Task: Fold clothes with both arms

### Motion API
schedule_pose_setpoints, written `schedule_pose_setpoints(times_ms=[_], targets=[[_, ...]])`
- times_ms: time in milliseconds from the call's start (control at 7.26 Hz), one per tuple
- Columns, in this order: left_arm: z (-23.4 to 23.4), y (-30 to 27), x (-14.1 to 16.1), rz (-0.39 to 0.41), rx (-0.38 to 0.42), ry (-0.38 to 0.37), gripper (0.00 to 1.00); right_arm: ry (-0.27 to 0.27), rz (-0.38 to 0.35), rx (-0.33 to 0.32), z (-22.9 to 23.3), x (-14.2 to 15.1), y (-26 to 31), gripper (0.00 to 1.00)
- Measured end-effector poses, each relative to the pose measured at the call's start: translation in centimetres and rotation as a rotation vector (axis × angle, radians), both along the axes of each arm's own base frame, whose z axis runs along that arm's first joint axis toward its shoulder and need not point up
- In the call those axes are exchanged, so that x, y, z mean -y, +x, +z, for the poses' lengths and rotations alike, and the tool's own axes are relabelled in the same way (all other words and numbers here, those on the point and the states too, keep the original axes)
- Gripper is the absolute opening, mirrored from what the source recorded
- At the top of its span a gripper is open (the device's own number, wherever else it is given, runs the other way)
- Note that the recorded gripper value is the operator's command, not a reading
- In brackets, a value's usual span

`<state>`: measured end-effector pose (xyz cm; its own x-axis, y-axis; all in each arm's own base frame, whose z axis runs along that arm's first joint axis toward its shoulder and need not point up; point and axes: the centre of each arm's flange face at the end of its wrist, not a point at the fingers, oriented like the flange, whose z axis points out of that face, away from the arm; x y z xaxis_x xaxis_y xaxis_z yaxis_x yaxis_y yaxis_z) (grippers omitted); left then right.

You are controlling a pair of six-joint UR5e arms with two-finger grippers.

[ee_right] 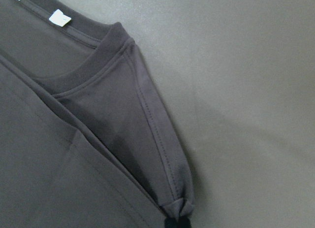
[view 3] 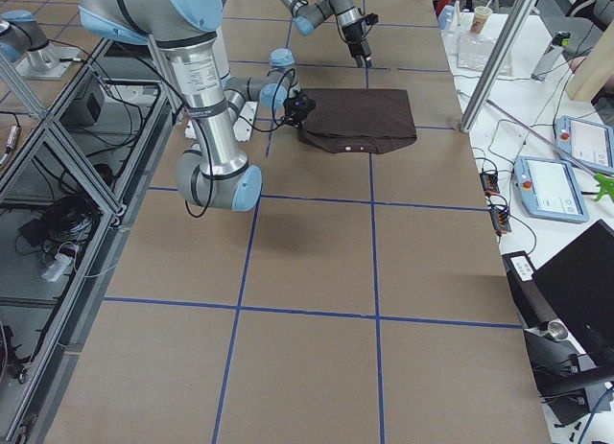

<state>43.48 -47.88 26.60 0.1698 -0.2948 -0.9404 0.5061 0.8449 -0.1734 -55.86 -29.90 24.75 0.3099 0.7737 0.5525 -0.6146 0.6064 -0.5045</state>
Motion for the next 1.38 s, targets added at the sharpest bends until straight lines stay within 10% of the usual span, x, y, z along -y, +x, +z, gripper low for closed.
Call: schedule_pose_setpoints(times_ms=[551, 1102, 1240, 1378], targets=[[4.4, 5.7, -15.2, 0.051, 0.113, -0.169, 0.92, 0.002, -0.002, 0.003, -0.2, -0.4, 0.8, 0.00], [6.6, 7.6, -20.7, 0.097, 0.136, -0.247, 0.83, 0.001, -0.001, 0.000, -0.1, -0.4, 0.8, 0.00], [6.9, 7.9, -21.0, 0.101, 0.143, -0.250, 0.69, 0.000, -0.001, -0.001, -0.2, -0.4, 0.8, 0.00], [7.0, 8.0, -21.1, 0.102, 0.145, -0.253, 0.31, 0.000, -0.001, -0.002, -0.2, -0.4, 0.9, 0.00]])
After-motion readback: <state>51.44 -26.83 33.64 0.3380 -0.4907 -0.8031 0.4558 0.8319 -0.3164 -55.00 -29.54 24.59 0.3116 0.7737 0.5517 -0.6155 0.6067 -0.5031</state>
